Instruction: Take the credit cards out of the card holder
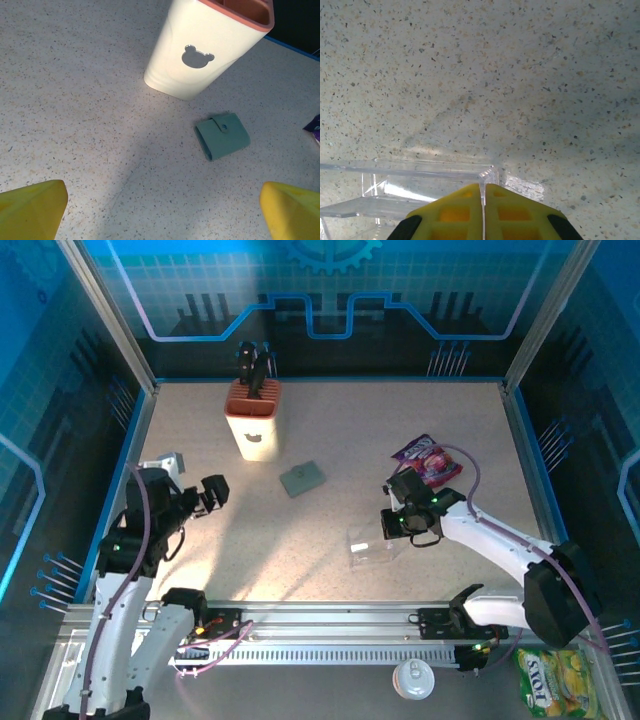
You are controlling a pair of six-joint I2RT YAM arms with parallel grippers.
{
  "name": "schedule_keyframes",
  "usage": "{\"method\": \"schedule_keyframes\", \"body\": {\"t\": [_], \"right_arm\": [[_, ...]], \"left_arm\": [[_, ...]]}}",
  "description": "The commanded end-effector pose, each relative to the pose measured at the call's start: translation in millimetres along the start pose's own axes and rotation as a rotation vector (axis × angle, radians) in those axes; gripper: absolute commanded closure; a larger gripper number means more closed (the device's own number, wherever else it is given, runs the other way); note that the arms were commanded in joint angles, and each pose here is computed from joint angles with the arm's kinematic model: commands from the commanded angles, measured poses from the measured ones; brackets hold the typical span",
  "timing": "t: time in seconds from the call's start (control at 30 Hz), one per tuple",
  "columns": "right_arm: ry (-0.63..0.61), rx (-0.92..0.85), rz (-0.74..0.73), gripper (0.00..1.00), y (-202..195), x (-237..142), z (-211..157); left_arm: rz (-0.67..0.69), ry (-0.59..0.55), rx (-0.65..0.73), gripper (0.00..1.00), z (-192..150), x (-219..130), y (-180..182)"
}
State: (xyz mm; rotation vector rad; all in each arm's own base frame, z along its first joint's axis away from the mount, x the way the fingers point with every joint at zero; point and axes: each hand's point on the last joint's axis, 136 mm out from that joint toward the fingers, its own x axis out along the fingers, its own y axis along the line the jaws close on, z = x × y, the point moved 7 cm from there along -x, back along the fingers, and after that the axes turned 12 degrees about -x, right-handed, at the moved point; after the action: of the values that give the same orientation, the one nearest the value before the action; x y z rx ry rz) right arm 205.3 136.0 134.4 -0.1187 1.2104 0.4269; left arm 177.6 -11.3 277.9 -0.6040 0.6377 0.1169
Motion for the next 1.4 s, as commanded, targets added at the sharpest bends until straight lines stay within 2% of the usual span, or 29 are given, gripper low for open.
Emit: {"method": "schedule_keyframes", "body": {"t": [0.0,0.27,0.53,0.87,1.37], "right_arm": [[-0.014,0.005,-0.038,0.92,0.0,-11.8,1.5],[-0.050,0.047,-0.098,0.93,-4.6,-24.6,26.8],[-0.096,0.112,-0.107,0.93,-15.4,-24.8,83.0],[-0.104,0.167,-0.118,0.94,-32.4,-2.5,149.3],[-0.073,0.253,-0.149,0.95,-46.6,42.4,175.3]], "left_arm": [[0.008,0.025,-0.040,0.01,-6.7,5.4,5.0],[0.007,0.030,-0.042,0.01,-7.1,5.9,4.8],[0.000,0.031,-0.044,0.01,-7.4,6.6,4.2],[-0.001,0.043,-0.046,0.01,-8.6,8.5,3.8],[-0.007,0.058,-0.022,0.01,-12.3,8.6,0.5]]}}
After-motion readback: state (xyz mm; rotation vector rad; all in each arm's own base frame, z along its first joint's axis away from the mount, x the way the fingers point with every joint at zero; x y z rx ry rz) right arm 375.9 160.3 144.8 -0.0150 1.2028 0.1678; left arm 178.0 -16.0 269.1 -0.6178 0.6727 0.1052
